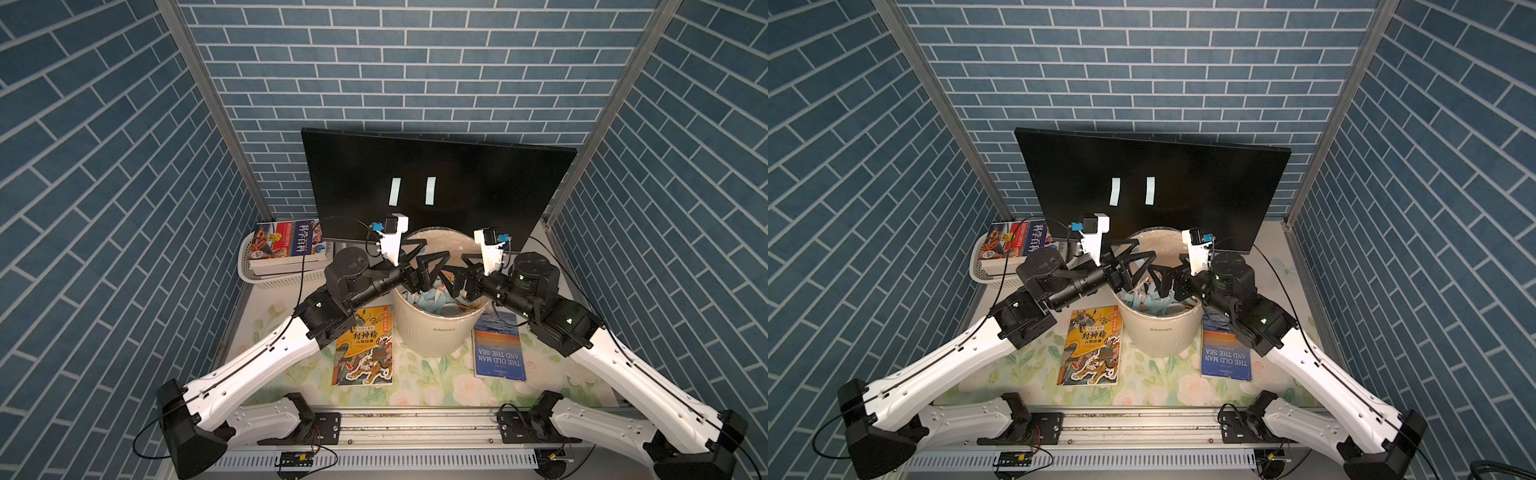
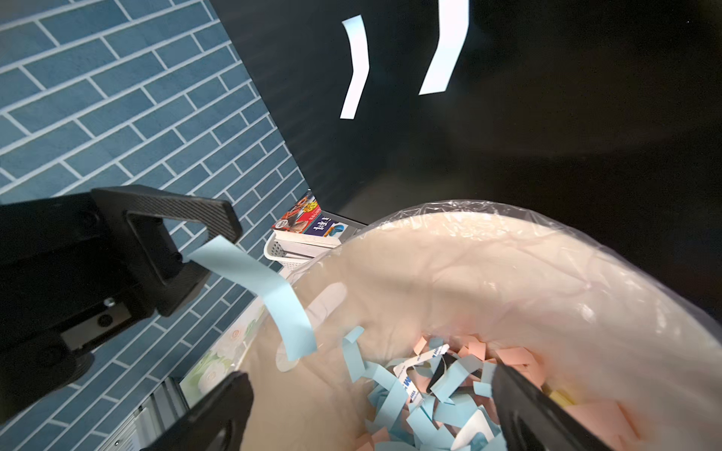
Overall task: Remove the sticky note from the monitor
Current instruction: Place the sticky note in the trash bin.
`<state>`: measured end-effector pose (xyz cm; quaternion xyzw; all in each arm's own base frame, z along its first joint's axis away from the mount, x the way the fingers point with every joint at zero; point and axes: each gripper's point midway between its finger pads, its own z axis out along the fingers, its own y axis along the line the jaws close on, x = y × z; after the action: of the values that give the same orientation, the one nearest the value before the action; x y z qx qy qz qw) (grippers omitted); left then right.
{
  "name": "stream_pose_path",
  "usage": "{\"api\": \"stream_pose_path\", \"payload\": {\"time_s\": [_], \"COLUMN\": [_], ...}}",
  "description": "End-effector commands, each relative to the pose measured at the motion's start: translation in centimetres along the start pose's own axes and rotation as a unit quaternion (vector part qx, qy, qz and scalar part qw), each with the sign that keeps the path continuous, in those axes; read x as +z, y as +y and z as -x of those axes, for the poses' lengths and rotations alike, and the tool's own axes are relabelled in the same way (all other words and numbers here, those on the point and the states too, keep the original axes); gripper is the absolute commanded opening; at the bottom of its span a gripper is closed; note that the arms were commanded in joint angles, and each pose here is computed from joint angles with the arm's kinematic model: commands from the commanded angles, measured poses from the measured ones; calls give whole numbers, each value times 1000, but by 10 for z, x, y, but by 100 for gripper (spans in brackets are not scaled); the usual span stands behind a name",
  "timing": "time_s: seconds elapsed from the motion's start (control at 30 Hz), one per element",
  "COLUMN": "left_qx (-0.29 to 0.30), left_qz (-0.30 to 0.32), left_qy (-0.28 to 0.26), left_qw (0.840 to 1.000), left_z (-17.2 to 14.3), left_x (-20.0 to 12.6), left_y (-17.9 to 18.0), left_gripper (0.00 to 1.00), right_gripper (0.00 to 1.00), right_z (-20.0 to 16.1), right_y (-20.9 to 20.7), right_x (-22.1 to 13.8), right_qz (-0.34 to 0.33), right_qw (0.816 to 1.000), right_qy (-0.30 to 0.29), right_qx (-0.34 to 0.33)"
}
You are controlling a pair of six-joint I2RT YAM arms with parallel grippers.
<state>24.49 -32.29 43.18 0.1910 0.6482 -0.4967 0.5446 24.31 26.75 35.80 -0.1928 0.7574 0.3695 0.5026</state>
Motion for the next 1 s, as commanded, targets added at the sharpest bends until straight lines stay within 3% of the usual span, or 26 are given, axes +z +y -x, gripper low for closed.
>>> {"api": "stream_pose_path", "payload": {"time_s": [0.0,0.23,0.5,0.7,0.97], "left_qx": [-13,-28,-29,-27,-26], "left_qz": [-41,-71,-69,-50,-27], "left_qy": [-4,3,0,-4,-9], "left_qw": [999,997,997,998,999], "left_z": [3,-4,0,5,11], "left_x": [3,7,4,-2,-7], "left_y": [-13,-19,-18,-7,8], "left_gripper": [83,83,83,83,83], "right_gripper": [99,100,100,100,100], "right_z": [6,-3,-4,0,10], "right_y": [13,-15,-51,-55,-43], "right_x": [9,27,22,13,1], "right_qz": [36,-37,-138,-154,-127], "right_qw": [999,999,990,988,992], "right_qy": [-8,3,1,-9,-23], "right_qx": [5,19,16,14,9]}}
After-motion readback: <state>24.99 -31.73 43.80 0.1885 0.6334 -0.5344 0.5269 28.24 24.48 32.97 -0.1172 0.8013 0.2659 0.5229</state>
